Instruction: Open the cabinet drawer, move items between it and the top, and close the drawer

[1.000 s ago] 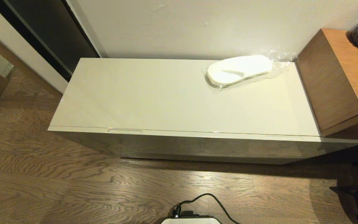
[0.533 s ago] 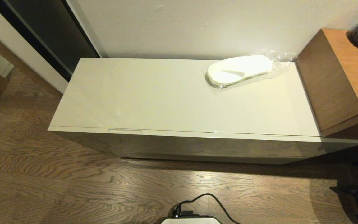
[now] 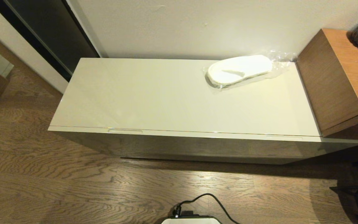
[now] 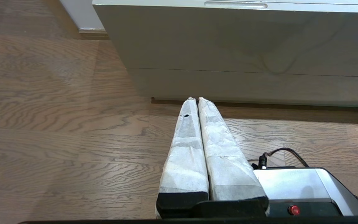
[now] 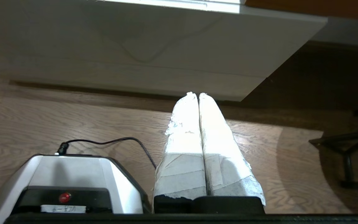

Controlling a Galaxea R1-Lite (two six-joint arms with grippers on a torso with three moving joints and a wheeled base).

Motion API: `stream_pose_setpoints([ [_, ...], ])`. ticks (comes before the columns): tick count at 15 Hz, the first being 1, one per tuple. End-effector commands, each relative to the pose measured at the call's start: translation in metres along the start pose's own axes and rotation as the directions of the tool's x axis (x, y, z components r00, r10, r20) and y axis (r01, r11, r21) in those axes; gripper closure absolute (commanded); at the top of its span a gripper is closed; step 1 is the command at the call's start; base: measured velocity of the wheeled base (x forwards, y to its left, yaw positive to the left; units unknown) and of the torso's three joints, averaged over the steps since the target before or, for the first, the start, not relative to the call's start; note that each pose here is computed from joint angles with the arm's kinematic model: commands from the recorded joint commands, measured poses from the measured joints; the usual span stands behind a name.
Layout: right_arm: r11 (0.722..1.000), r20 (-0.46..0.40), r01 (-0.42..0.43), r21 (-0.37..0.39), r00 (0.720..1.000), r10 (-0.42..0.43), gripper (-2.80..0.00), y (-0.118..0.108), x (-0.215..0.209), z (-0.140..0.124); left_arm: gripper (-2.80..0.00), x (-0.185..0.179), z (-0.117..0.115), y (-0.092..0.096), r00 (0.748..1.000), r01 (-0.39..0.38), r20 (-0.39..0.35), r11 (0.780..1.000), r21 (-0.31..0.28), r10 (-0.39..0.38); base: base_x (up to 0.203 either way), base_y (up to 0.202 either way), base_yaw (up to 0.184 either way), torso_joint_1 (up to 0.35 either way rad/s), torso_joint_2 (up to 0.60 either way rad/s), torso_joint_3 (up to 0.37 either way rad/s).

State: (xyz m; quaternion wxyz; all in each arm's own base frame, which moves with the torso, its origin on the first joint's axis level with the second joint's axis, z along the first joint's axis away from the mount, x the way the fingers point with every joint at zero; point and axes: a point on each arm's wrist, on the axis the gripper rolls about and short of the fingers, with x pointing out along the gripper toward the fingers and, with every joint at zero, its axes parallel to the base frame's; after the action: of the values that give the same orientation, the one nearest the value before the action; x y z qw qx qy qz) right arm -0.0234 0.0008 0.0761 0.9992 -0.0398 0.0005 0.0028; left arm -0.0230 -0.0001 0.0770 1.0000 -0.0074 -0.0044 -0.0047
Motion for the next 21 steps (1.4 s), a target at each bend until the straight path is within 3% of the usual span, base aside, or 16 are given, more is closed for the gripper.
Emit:
stream_pose_setpoints([
  [1, 1.000, -0.011, 0.000, 0.011, 1.000, 0.000, 0.00, 0.0001, 0.0008, -0.0019, 0.00, 0.0001, 0.0000, 0.0000, 1.000, 0.000, -0.001, 1.000, 0.001, 0.000, 0.000, 0.000, 0.000, 0.000, 0.00, 0.000],
  [6, 0.998, -0.007, 0.010, 0.058, 1.000, -0.010, 0.00, -0.0001, 0.0007, -0.0016, 0.00, 0.0001, 0.0000, 0.0000, 1.000, 0.000, -0.001, 1.000, 0.000, 0.000, 0.000, 0.000, 0.000, 0.000, 0.00, 0.000],
  [21, 0.997, -0.007, 0.010, 0.071, 1.000, -0.010, 0.00, -0.0001, 0.0008, -0.0015, 0.00, 0.0001, 0.0000, 0.0000, 1.000, 0.000, -0.001, 1.000, 0.000, 0.000, 0.000, 0.000, 0.000, 0.000, 0.00, 0.000],
])
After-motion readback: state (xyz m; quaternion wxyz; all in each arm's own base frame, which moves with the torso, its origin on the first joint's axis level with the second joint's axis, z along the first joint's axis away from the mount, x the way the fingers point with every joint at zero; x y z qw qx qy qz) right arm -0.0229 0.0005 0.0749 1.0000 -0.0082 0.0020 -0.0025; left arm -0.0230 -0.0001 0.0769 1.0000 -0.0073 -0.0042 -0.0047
